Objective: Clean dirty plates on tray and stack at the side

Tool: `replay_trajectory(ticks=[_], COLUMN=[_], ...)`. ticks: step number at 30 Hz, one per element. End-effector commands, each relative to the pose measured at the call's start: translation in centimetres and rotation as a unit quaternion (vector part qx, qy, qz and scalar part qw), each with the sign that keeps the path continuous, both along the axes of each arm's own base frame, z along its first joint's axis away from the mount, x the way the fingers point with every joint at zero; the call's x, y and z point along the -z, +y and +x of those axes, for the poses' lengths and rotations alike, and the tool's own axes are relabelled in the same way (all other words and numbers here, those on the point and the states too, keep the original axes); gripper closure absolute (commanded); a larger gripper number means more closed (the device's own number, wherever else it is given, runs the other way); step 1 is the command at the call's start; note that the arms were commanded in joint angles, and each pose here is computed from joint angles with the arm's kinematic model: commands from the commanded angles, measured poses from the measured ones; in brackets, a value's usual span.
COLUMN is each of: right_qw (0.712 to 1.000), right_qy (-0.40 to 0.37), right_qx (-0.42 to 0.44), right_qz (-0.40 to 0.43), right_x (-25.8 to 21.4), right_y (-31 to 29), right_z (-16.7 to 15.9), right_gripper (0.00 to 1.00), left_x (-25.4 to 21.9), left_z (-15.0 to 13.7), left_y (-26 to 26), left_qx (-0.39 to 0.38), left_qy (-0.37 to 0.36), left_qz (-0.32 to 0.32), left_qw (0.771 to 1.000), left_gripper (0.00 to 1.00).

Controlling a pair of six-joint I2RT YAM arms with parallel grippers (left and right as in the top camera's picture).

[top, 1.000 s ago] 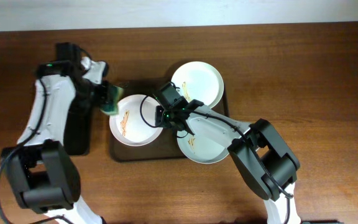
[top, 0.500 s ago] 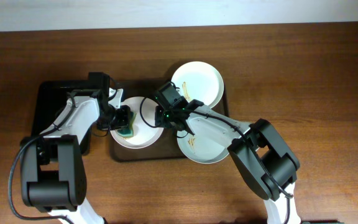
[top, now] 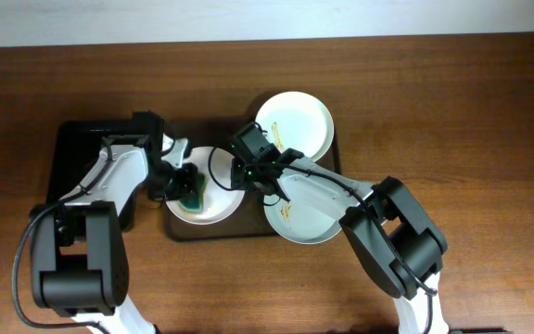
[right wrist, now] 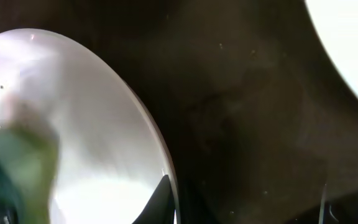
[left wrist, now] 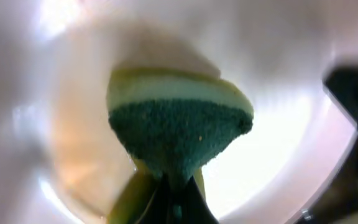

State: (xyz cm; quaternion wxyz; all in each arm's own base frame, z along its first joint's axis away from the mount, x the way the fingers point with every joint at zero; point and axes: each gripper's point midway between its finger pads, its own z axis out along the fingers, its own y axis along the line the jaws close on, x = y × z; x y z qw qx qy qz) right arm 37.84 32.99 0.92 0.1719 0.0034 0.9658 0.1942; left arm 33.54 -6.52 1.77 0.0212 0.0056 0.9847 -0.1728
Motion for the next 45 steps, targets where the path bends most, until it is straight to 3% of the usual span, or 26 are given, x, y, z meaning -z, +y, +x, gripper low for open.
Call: replay_trajectory(ticks=[1,4,7,10,12,14,15,17,19,23,25,28,30,32,36,38,39,43,45], right_qw=[1.0,1.0,1.0,1.0,1.0,1.0,1.0,1.0,1.0,1.0,1.0,1.0,1.0,1.0,1.0,1.0,1.0,1.0,1.0], right_qy=[0.0,0.0,0.0,0.0,0.0,0.0,0.0,0.0,0.0,0.0,0.0,-0.002,-0.002,-0.002,-0.002,-0.001,-0.002,-0.002,0.003], right_qx=[-0.002,-0.001,-0.001,-0.001,-0.001,-0.002,-0.001,-0.001,-0.001,-0.001,-0.001,-0.001,-0.001,-0.001,-0.001,-0.001,-0.001,-0.001,-0.006], right_qz=[0.001,0.001,0.001,0.001,0.001,0.001,0.001,0.001,0.001,0.001,0.001,0.002,0.002,0.002,0.002,0.003,0.003,0.003,0.009], right_x=[0.4,0.4,0.4,0.4,0.4,0.4,0.4,0.4,0.4,0.4,0.4,0.3,0.3,0.3,0.3,0.3,0.3,0.3,0.3], right_y=[0.5,0.5,0.5,0.5,0.5,0.5,0.5,0.5,0.5,0.5,0.5,0.6,0.6,0.6,0.6,0.6,0.6,0.6,0.8], right_z=[0.1,0.1,0.1,0.1,0.1,0.1,0.1,0.1,0.1,0.1,0.1,0.2,0.2,0.2,0.2,0.1,0.2,0.2,-0.1], right_gripper=[0.95,0.95,0.95,0.95,0.95,0.95,0.95,0.95,0.95,0.95,0.95,0.95,0.95,0.95,0.95,0.95,0.95,0.95,0.95], left_x=[-0.5,-1.0,-0.9,-0.1,0.8,0.8,0.4,-0.5,-0.6,-0.1,0.5,1.2,0.8,-0.5,-1.1,-0.3,0.0,1.0,0.8], left_z=[-0.9,4.1,8.0,6.6,2.8,-0.4,-0.7,0.4,3.1,7.3,6.0,2.4,0.2,0.6,5.7,7.0,6.5,2.6,0.8], left_y=[-1.5,-1.4,2.4,3.1,2.9,1.4,0.3,-1.9,-1.8,3.1,4.5,3.9,0.8,-2.3,-1.7,1.7,2.6,2.6,1.4], left_qx=[0.024,0.026,0.004,0.003,0.007,0.015,0.017,0.028,0.022,-0.049,-0.053,-0.04,0.002,0.031,0.034,0.005,0.001,0.007,0.013], left_qy=[0.006,-0.102,-0.177,-0.144,-0.064,0.001,0.006,-0.021,-0.075,-0.143,-0.116,-0.041,-0.004,-0.025,-0.137,-0.151,-0.14,-0.057,-0.02], left_qz=[-0.041,-0.034,0.081,0.101,0.094,0.049,0.014,-0.054,-0.047,0.091,0.131,0.117,0.03,-0.068,-0.041,0.057,0.084,0.084,0.046], left_qw=[0.999,0.994,0.981,0.984,0.993,0.999,1.0,0.998,0.996,0.984,0.983,0.991,1.0,0.997,0.989,0.987,0.987,0.995,0.999], left_gripper=[0.99,0.99,0.99,0.99,0.99,0.99,0.99,0.99,0.99,0.99,0.99,0.99,0.99,0.99,0.99,0.99,0.99,0.99,0.99])
